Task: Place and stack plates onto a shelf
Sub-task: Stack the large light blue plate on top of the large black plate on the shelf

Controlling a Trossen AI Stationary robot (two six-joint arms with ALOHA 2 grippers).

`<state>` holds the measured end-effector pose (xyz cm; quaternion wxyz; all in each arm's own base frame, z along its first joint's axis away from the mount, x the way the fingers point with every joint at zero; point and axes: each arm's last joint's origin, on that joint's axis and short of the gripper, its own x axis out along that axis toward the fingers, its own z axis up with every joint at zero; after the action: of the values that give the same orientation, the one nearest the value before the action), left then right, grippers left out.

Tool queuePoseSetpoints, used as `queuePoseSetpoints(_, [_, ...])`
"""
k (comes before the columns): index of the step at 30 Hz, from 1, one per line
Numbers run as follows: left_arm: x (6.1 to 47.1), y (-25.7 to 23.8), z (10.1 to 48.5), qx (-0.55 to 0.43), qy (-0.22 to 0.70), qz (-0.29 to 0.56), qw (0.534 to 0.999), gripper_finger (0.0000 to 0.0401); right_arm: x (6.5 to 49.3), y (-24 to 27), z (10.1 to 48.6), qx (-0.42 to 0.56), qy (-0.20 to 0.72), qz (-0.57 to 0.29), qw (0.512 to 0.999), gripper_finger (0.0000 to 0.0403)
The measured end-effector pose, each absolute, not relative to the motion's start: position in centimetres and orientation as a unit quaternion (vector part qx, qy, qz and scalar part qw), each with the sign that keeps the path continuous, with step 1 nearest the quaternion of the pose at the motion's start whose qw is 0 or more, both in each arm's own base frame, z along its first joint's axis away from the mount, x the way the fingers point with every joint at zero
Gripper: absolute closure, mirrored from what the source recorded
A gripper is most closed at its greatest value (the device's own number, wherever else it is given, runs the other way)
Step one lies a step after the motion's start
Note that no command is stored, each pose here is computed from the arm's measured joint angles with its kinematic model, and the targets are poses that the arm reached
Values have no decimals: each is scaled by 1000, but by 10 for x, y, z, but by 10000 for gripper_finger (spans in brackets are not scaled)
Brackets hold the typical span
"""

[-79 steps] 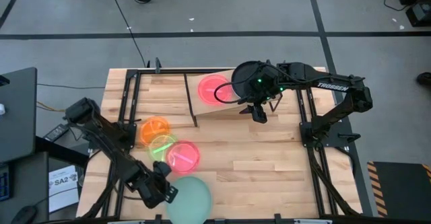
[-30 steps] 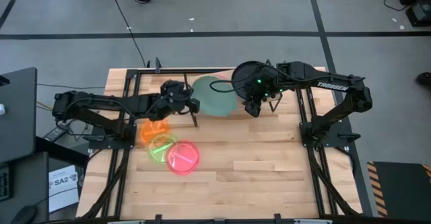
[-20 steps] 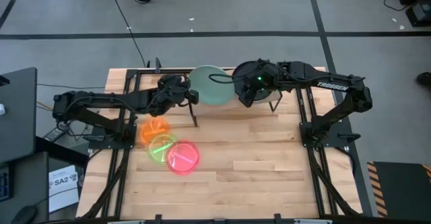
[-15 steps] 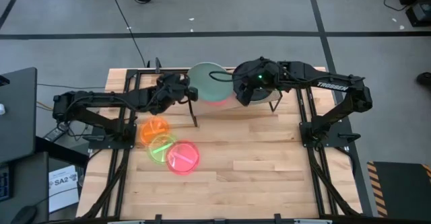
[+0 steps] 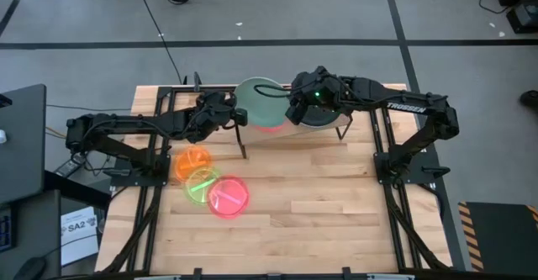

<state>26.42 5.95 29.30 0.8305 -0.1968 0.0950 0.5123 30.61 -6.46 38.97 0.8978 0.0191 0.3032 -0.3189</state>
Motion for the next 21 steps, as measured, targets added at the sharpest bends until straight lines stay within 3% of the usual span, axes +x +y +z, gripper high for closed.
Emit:
queuePoseSetpoints(10, [265, 59, 295, -200, 86, 509, 833, 388, 310, -67, 391, -8, 294, -330, 897, 216])
queuePoseSetpoints(21, [271, 51, 301, -195, 61, 486, 850, 388, 310, -70, 391, -8, 292, -332, 897, 282])
